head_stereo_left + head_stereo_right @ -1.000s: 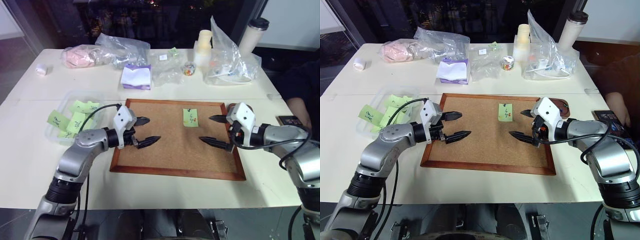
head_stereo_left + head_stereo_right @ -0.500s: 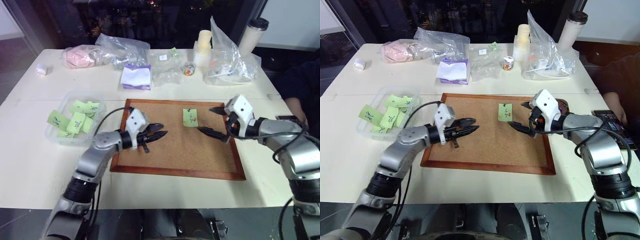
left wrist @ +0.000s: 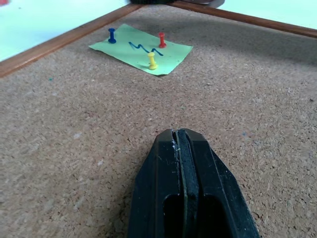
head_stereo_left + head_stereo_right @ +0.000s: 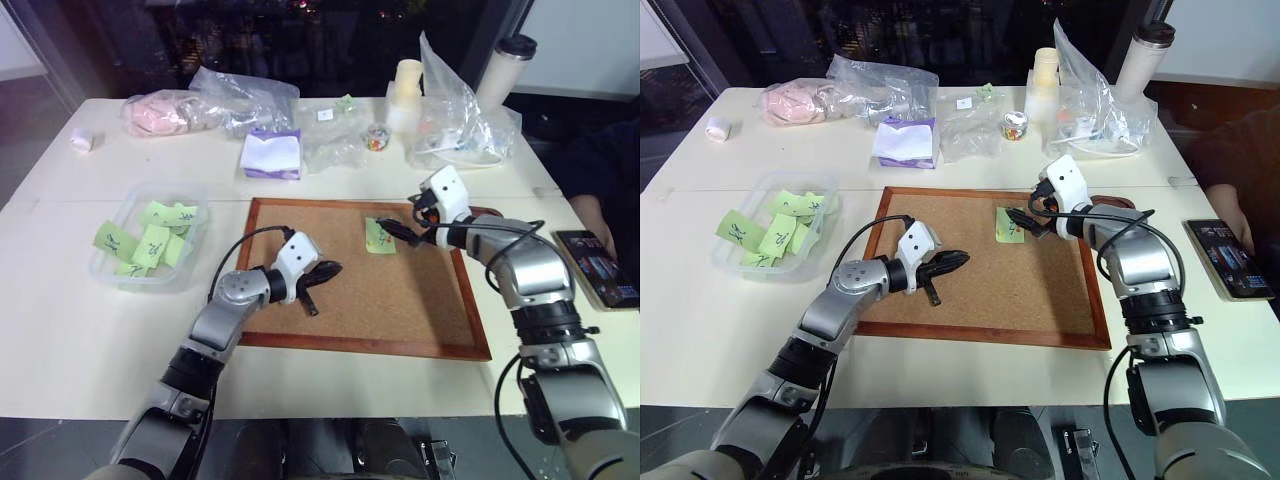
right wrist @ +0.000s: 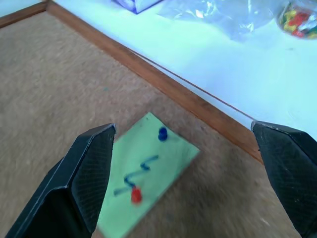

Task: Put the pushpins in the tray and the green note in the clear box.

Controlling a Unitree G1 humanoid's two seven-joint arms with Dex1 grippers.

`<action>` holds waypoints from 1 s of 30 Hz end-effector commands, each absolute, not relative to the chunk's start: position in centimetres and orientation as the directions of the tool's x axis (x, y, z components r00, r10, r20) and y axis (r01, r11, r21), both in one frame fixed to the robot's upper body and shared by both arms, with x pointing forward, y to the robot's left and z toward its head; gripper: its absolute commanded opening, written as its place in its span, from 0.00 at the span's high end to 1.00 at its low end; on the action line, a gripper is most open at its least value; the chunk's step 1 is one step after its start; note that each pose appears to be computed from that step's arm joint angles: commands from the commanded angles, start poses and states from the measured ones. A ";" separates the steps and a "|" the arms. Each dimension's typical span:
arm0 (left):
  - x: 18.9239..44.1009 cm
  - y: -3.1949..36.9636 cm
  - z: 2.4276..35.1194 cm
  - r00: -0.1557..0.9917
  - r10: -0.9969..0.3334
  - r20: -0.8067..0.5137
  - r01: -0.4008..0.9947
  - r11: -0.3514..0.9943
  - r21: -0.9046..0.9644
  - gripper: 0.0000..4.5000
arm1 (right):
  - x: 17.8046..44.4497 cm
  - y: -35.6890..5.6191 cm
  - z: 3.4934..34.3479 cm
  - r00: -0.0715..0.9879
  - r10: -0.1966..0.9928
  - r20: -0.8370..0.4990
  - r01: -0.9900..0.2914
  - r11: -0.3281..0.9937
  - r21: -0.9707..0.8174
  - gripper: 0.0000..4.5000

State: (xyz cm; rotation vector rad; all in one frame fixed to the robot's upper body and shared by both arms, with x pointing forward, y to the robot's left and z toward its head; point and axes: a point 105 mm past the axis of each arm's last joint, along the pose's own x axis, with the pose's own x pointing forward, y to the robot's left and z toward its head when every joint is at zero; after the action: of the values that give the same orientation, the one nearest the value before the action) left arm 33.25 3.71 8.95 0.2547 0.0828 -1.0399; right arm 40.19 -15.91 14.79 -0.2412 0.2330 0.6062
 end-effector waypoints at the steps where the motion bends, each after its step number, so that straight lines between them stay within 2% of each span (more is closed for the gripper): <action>1: 33.1 3.8 7.7 0.512 -0.830 -0.220 0.858 0.484 0.170 0.98 | 41.1 -15.7 15.9 0.816 0.522 -0.248 -0.568 0.805 -0.171 0.00; 4: 33.1 4.0 7.5 0.517 -0.825 -0.227 0.855 0.488 0.173 1.00 | 41.4 -15.2 15.4 0.808 0.525 -0.267 -0.578 0.794 -0.186 0.18; 17: 32.6 4.3 6.6 0.516 -0.819 -0.252 0.856 0.489 0.167 1.00 | 42.0 -14.6 13.8 0.799 0.532 -0.282 -0.590 0.785 -0.190 0.18; 20: 32.4 4.4 6.4 0.515 -0.817 -0.258 0.857 0.490 0.161 1.00 | 42.0 -14.5 13.6 0.797 0.533 -0.282 -0.592 0.784 -0.190 0.38; 25: 32.4 4.5 6.2 0.518 -0.815 -0.260 0.855 0.493 0.158 1.00 | 41.9 -14.2 13.2 0.788 0.543 -0.291 -0.605 0.771 -0.198 0.93; 26: 32.4 4.5 6.2 0.519 -0.814 -0.261 0.855 0.495 0.158 1.00 | 41.9 -14.1 13.1 0.786 0.545 -0.292 -0.608 0.769 -0.199 0.99; 30: 32.4 4.7 5.9 0.526 -0.807 -0.269 0.850 0.506 0.144 1.00 | 41.8 -13.9 13.0 0.777 0.557 -0.294 -0.619 0.759 -0.199 0.99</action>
State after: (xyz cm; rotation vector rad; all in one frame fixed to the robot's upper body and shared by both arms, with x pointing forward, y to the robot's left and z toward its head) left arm 32.95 4.03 8.52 0.2764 0.0712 -1.0135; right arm 41.55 -14.19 11.72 -0.2818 0.2686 0.6378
